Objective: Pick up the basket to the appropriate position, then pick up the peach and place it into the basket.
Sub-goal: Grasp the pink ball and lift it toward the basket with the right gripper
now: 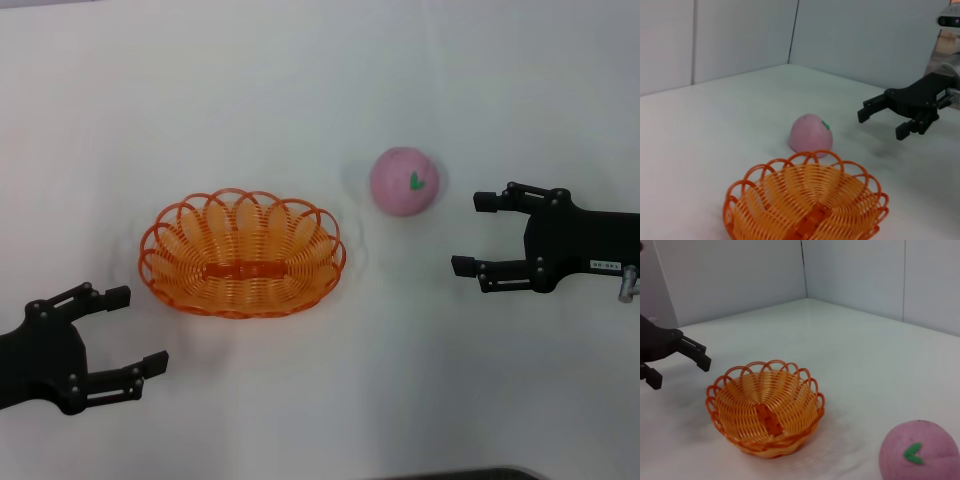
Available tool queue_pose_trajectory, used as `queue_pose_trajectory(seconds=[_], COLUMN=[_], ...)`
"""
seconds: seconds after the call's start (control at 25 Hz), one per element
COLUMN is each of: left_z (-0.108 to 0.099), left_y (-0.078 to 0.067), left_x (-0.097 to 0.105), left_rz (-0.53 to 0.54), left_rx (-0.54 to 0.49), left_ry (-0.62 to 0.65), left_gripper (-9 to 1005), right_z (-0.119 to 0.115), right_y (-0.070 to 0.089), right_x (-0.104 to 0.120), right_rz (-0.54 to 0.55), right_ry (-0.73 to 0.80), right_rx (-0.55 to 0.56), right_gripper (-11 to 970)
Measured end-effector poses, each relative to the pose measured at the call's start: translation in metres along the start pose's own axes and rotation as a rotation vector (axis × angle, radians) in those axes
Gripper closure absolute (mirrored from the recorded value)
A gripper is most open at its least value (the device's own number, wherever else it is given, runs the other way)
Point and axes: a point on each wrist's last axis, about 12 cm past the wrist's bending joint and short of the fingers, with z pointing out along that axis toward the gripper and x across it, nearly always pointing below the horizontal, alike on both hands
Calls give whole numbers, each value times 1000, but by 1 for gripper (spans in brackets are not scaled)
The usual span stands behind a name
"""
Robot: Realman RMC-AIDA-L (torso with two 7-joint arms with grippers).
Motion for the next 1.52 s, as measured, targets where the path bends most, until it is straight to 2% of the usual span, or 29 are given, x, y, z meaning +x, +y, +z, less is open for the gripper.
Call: queue_pose_trajectory(seconds=[0.36,0.48,0.6,0.68,0.72,0.84,1.2,1.36,1.52], left_z=[1,2,2,1,1,1,1,1,2], left_y=[-1,-2,-3,-4,-4,-5,-4,-4,-4], left_x=[1,2,3,3,3,2,1,1,1], left_rz=[22,16,10,7,7,7,11,12,12], left_rx=[6,10,14,18,19,24,24,24,24], left_ry=[5,1,-3,-10,-11,-14,-18,-19,-19], left_gripper=[87,87,87,87,88,88,88,87,87], right_z=[-1,-5,-9,-14,-14,-15,-10,0,14], right_y=[-1,-7,-14,-23,-23,-32,-64,-70,-72], right_x=[-1,-8,-21,-38,-38,-52,-85,-96,-105], right_rz=[28,124,237,361,361,459,658,653,536], right_ry=[-8,-31,-47,-31,-31,15,154,192,271], right_rx=[4,19,-19,-52,-52,-48,104,118,109], right_gripper=[11,11,11,11,11,11,11,11,11])
